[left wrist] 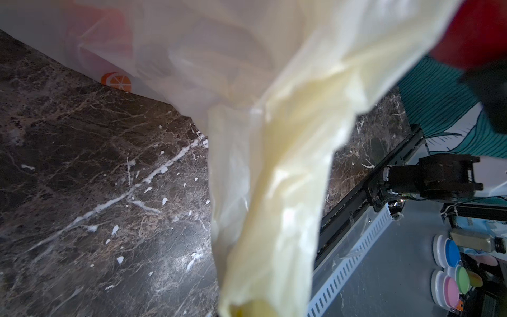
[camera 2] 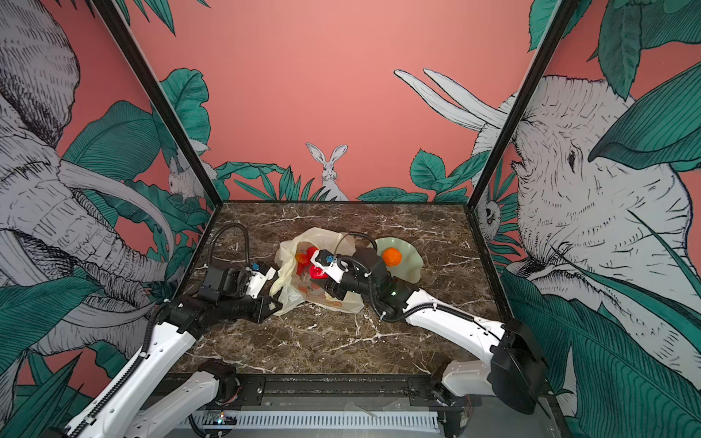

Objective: Take fruits out of the plastic bag
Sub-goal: Take out the fake fruit from the plastic bag, then place the fake fruit on the plate.

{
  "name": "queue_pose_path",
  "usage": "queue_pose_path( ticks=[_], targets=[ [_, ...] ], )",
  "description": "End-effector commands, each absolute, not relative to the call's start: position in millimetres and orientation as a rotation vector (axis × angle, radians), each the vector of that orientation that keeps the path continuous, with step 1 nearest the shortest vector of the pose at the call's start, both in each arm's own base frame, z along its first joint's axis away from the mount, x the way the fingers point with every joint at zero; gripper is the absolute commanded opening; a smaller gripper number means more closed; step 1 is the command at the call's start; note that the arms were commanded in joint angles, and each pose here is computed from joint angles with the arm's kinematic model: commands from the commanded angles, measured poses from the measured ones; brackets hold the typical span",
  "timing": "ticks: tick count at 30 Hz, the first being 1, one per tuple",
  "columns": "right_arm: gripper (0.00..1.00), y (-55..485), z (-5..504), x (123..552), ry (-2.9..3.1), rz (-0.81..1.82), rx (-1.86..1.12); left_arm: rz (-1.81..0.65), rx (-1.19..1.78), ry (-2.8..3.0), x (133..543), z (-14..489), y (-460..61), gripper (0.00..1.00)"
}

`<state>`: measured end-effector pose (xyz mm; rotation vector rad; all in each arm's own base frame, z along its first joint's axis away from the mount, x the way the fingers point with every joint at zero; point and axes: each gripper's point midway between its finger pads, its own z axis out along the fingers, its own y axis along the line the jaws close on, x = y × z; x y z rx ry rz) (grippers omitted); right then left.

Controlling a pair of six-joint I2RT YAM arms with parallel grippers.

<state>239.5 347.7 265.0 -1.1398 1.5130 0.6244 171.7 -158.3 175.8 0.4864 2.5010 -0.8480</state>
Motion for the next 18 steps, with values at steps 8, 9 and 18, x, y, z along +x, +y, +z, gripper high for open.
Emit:
queue_pose_path(
  ticks=[8,9,18],
  targets=[
    [0.41,246,270,259,1.748,0.237,-0.793,-0.872,0.518,2.498,170,174,-162,0.00],
    [0.41,234,266,263,1.776,0.178,-0.751,-0.872,0.518,2.499,169,173,-162,0.00],
    [0.43,165,196,313,2.069,-0.004,-0.515,-0.855,0.509,2.502,170,172,-160,0.00]
  ],
)
